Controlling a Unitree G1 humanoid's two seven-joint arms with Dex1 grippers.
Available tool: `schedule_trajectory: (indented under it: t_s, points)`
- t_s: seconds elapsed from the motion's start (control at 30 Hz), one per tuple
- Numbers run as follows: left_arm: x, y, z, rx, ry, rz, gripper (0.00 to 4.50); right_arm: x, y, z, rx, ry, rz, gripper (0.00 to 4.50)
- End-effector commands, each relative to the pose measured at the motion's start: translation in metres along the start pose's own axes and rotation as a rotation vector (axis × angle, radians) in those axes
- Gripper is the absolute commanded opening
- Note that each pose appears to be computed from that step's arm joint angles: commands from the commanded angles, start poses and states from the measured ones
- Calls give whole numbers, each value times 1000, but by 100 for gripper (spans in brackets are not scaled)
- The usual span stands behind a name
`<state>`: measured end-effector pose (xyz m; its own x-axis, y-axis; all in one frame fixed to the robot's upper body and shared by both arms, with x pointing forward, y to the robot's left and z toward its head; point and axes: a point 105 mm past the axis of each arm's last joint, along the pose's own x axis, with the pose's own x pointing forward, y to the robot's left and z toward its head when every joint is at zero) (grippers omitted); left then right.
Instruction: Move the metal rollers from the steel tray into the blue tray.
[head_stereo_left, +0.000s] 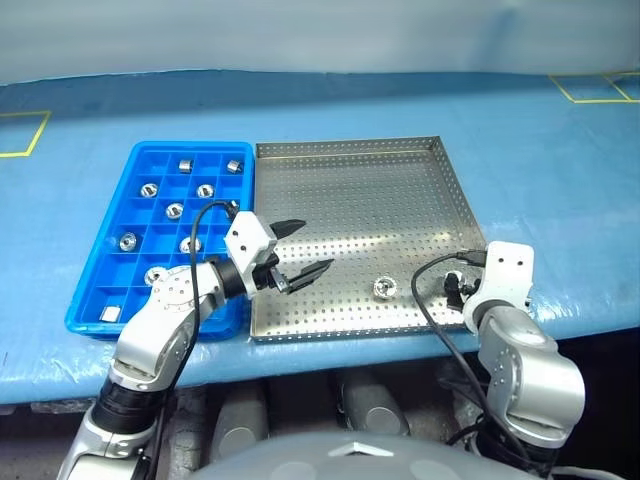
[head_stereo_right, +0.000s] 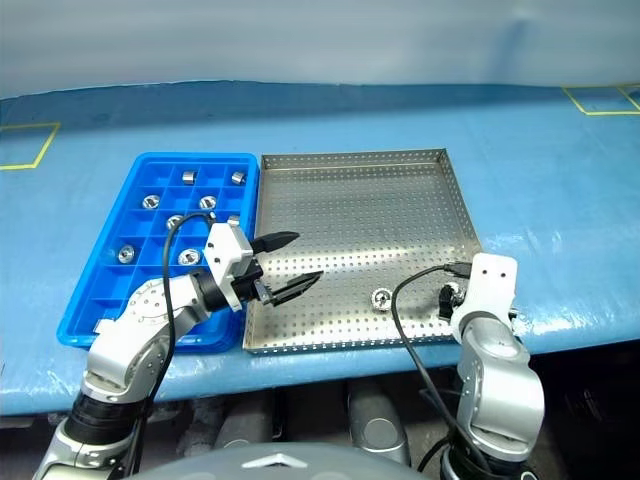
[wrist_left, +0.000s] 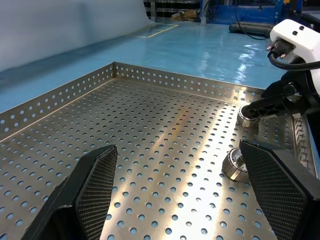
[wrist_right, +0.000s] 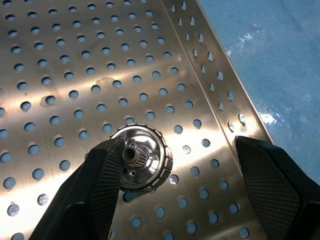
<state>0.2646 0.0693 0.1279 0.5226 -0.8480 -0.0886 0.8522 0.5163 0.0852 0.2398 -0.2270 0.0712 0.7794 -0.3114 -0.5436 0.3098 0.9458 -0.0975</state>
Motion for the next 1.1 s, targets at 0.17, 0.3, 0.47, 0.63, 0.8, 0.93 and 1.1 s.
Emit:
schedule_trajectory:
  t_s: [0.17,0.3,0.47,0.63,0.8,0.93,1.1]
  points:
    - [-2,1,10,24,-39,9,430,-4,2,17,24,-92,52,372]
    - [-3,1,10,27,-39,12,430,-3,6,14,22,-81,72,372]
    - [-3,3,11,30,-43,21,430,1,5,5,25,-30,61,372]
    - [-4,2,10,27,-43,26,430,4,5,-7,24,34,54,372]
    - [-4,2,9,25,-42,32,430,4,4,-5,12,28,45,314]
    - [-5,2,9,24,-42,38,430,0,9,10,-9,-41,75,190]
    - [-9,5,12,24,-54,64,430,-19,56,55,-107,-265,301,186]
